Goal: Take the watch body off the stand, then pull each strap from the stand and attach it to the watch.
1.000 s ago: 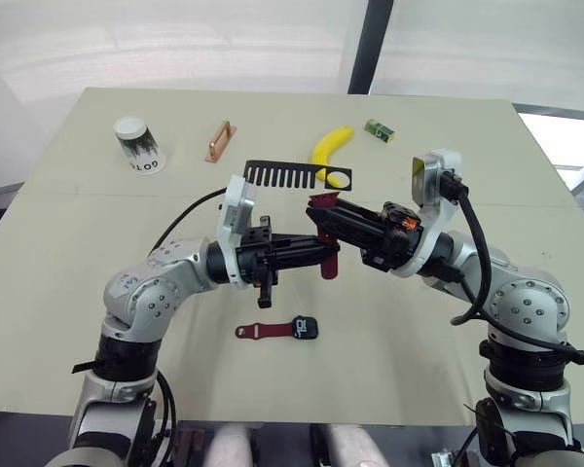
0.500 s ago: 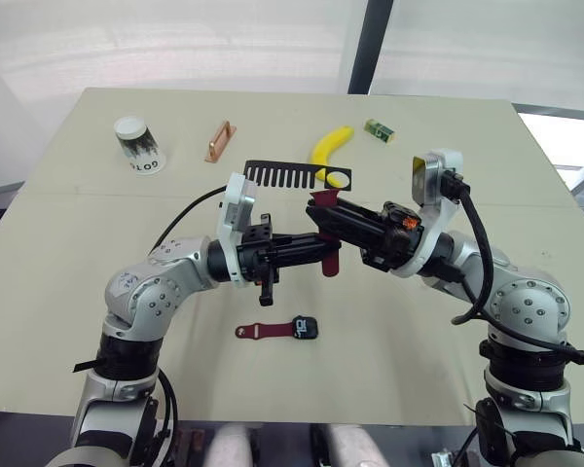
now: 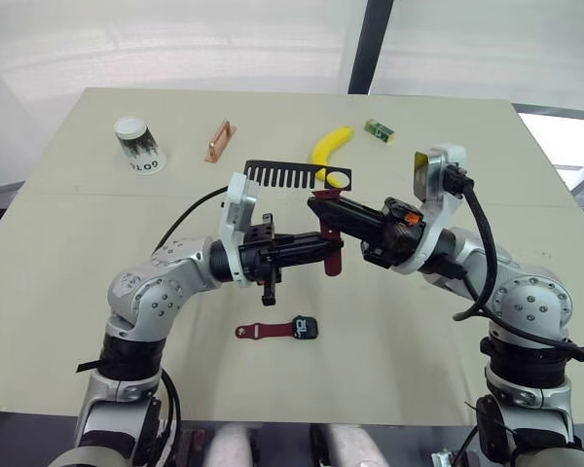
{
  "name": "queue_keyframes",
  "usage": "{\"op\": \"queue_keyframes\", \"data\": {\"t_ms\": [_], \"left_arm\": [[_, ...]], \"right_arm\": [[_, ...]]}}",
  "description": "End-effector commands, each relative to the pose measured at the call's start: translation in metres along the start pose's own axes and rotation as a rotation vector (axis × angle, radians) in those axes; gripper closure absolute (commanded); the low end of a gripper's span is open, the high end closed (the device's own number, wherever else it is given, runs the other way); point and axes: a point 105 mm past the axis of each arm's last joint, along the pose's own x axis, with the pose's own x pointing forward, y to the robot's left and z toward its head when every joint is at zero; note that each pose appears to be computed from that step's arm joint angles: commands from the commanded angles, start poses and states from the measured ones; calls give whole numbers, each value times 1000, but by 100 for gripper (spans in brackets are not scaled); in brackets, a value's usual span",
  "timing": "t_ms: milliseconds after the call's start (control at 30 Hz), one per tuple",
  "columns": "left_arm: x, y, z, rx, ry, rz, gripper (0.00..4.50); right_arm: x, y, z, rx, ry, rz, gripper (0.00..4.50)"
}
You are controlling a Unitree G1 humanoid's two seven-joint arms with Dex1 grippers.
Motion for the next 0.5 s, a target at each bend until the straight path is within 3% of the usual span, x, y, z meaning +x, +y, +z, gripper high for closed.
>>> {"op": "queue_keyframes", "data": {"t_ms": [33, 467, 500], "left_arm": [[0, -3, 9, 26, -32, -14, 450], [-1, -2, 7, -15, -12, -11, 450], [-2, -2, 8, -29, -17, -15, 419]], "right_arm": [[1, 7, 7, -33, -18, 20, 446], [1, 8, 9, -41, -24, 24, 446], [1, 8, 9, -45, -25, 23, 449]]}}
